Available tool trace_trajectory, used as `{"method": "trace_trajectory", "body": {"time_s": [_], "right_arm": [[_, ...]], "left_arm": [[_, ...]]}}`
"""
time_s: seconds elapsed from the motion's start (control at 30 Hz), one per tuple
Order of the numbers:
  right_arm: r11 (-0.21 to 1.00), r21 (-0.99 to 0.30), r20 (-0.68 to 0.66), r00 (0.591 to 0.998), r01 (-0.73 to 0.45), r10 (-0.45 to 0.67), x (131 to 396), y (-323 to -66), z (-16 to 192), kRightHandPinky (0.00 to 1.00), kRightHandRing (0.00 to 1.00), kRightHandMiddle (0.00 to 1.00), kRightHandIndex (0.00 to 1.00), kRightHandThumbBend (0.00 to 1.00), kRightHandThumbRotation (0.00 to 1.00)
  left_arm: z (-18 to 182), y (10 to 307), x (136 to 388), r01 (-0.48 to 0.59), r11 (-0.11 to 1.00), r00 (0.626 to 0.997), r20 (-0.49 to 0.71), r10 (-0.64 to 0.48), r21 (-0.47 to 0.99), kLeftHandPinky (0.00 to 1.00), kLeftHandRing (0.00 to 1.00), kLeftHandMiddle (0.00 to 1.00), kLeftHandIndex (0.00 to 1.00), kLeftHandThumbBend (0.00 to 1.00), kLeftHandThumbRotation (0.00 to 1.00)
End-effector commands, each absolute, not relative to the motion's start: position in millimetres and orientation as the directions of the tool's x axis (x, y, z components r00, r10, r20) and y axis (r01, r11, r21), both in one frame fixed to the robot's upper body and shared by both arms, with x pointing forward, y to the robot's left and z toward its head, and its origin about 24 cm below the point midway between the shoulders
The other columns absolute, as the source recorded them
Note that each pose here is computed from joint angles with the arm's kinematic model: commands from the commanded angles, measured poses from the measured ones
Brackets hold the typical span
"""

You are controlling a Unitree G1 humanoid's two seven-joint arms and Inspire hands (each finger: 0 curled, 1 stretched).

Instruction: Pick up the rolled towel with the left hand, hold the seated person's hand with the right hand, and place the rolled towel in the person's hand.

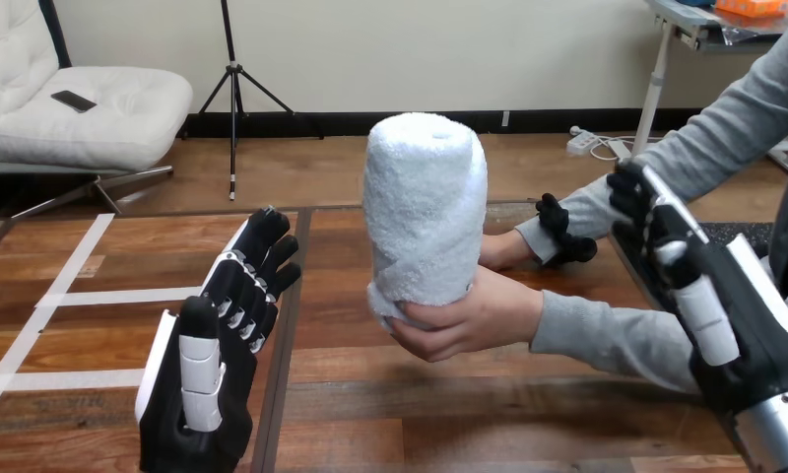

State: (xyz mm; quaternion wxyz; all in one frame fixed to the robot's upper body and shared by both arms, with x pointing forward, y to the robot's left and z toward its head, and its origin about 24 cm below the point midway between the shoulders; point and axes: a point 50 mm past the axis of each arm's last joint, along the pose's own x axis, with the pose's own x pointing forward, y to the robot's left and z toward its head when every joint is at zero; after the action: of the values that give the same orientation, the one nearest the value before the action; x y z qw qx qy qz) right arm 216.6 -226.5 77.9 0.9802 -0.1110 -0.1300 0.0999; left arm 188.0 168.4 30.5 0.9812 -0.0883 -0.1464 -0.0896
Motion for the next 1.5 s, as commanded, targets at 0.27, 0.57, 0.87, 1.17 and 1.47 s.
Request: {"method": "trace_trajectory", "body": {"time_s": [0.27,0.57,0.87,1.17,1.47], "right_arm": [[0.984,-0.070,0.408,0.895,-0.166,0.181,196.5,-202.7,98.9,1.00,0.95,0.93,0.95,1.00,1.00],[0.973,0.012,0.440,0.875,-0.231,0.203,185.6,-180.2,93.2,1.00,0.95,0.93,0.95,1.00,1.00],[0.956,0.051,0.437,0.867,-0.289,0.239,181.3,-159.2,80.2,1.00,0.99,0.96,0.97,1.00,1.00],[0.931,0.078,0.405,0.865,-0.356,0.297,177.6,-142.6,69.4,1.00,1.00,0.99,0.99,1.00,1.00],[0.912,0.085,0.394,0.854,-0.402,0.340,174.0,-135.8,69.0,1.00,1.00,1.00,1.00,1.00,1.00]], "left_arm": [[49.0,161.7,192.8,0.249,0.958,0.900,0.399,-0.176,-0.139,0.90,0.92,0.92,0.90,0.86,1.00],[54.7,160.4,188.7,0.264,0.963,0.882,0.419,-0.216,-0.060,0.89,0.92,0.92,0.91,0.95,1.00],[59.4,157.6,186.2,0.254,0.967,0.874,0.436,-0.215,-0.033,0.88,0.91,0.92,0.90,0.97,1.00],[62.8,156.1,182.9,0.243,0.968,0.865,0.464,-0.192,-0.053,0.87,0.90,0.90,0.88,0.94,1.00],[66.6,157.3,178.8,0.281,0.954,0.837,0.512,-0.191,-0.102,0.85,0.90,0.88,0.86,0.98,1.00]]}}
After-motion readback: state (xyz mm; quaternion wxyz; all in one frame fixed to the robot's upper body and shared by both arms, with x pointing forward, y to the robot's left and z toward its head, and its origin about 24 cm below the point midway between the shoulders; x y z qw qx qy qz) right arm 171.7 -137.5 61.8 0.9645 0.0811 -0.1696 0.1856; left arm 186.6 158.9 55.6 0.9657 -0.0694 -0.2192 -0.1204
